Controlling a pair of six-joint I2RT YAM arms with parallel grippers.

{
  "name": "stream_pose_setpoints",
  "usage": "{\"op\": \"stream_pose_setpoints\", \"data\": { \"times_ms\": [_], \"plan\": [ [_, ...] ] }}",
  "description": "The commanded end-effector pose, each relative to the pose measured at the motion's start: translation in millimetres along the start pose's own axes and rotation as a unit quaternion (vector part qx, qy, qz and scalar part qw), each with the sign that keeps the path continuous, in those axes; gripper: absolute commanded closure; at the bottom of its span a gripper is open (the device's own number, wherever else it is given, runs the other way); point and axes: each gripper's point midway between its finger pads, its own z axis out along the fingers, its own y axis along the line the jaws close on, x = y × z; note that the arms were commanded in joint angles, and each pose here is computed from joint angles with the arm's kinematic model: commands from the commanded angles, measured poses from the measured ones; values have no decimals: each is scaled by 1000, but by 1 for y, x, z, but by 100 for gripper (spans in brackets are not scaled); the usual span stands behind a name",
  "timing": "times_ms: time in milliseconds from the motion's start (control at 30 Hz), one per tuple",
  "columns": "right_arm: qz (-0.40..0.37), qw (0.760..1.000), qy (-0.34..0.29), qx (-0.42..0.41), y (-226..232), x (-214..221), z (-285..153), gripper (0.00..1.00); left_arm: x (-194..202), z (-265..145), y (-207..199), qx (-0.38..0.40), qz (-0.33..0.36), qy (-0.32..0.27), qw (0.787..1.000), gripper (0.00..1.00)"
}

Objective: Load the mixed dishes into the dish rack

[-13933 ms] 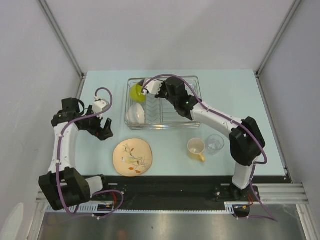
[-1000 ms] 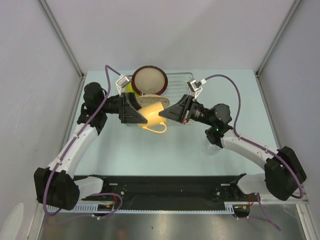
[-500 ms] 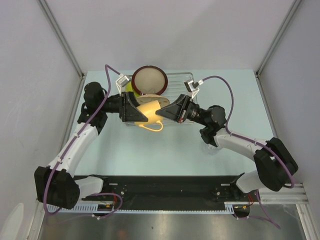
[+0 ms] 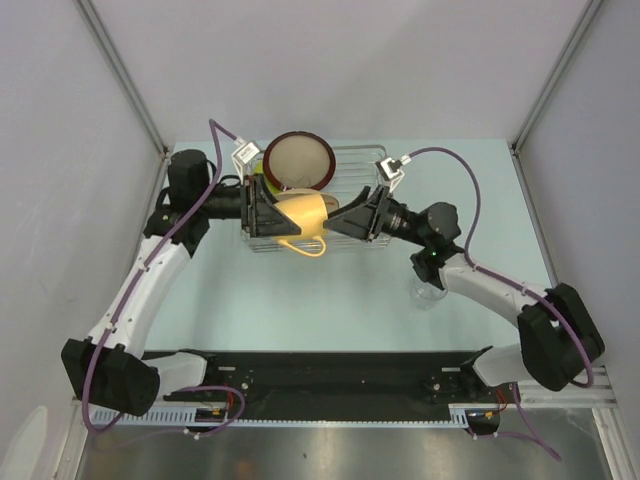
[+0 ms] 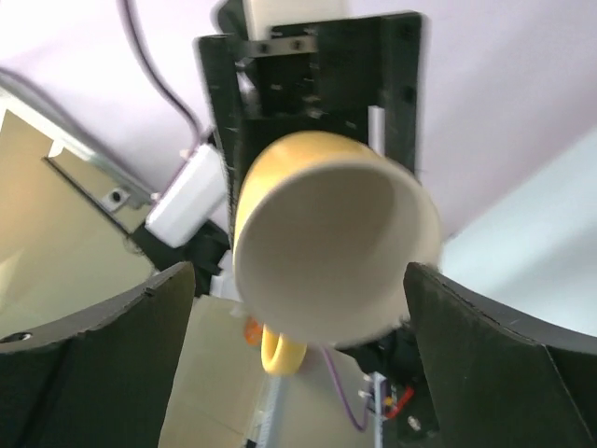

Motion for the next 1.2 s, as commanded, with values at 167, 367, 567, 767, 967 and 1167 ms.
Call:
{"op": "stream_pose_setpoints", "data": {
  "times_ms": [167,367,567,767,967,1167],
  "plan": [
    [-115,979,-20,166,2,-47,-81,0,-42,-17,24,-196,140,11,970,100],
    [-185,920,-121,324,-3,-75,-136,0,-76,11,65,-281,198,98,934,100],
    [-237,879,-101,401,-28,-60,-141,0,-120,42,91,-281,221,97,929,100],
    [-284,840,-10,462,-82,-25,-130,0,-147,53,107,-290,256,72,919,100],
    [-401,773,79,485,-115,-1,-109,0,-185,64,106,-298,325,44,896,100],
    [-477,733,83,477,-132,-22,-84,0,-166,80,122,-282,318,69,902,99]
  ]
}}
